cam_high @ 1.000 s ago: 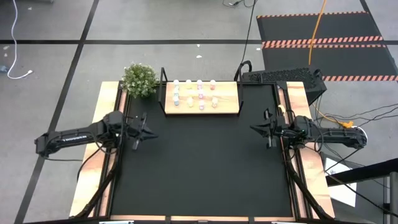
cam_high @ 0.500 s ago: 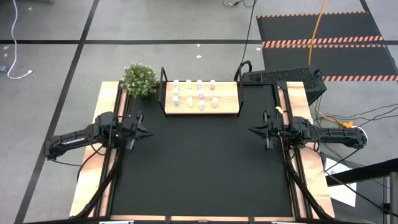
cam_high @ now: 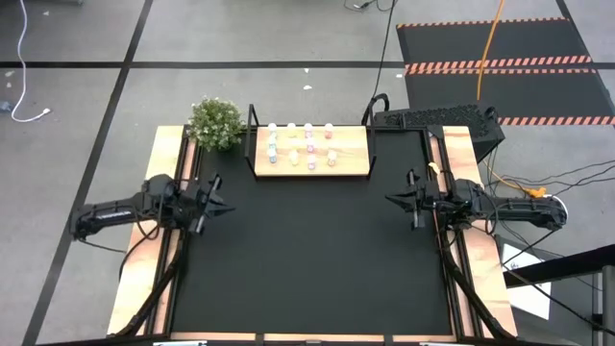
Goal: Pick and place medicine bottles onto shelf by color
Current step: Return to Home Position
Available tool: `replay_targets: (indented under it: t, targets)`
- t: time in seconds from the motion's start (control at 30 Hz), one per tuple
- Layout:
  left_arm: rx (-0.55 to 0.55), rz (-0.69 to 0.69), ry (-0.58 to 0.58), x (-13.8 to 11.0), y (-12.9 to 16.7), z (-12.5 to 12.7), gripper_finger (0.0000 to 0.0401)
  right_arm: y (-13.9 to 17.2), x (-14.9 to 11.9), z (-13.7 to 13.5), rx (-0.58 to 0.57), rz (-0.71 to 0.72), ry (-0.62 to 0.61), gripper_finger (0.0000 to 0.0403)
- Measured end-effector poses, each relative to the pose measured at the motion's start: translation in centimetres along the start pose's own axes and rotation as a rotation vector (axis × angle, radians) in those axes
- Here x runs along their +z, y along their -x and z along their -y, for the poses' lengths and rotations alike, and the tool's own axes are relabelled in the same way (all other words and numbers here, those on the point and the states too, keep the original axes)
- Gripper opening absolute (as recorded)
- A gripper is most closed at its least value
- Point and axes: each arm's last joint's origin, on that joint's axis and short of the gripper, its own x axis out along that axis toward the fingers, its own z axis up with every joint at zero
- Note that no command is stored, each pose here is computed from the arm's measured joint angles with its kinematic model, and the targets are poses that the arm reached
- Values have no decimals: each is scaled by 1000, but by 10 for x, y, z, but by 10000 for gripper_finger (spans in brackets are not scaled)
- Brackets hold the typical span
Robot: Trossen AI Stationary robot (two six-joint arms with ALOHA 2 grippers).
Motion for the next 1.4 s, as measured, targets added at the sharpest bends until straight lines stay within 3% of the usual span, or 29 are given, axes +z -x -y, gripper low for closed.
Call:
replay_targets:
  t: [0.13, 0.4, 0.9, 1.17, 1.4]
  targets:
    - [22, 32, -54, 3, 0, 1, 2, 0, 0, 0, 1, -3, -18, 0]
    - [26, 7, -49, 0, 0, 0, 15, 0, 0, 0, 1, -3, -21, 0]
    - [111, -112, 96, -12, -5, -5, 21, 0, 0, 0, 2, -4, -21, 0]
    - [113, -183, 29, -18, -8, -7, 21, 0, 0, 0, 2, -3, -21, 0]
    - [114, -184, 36, -18, -8, -7, 21, 0, 0, 0, 2, -3, -21, 0]
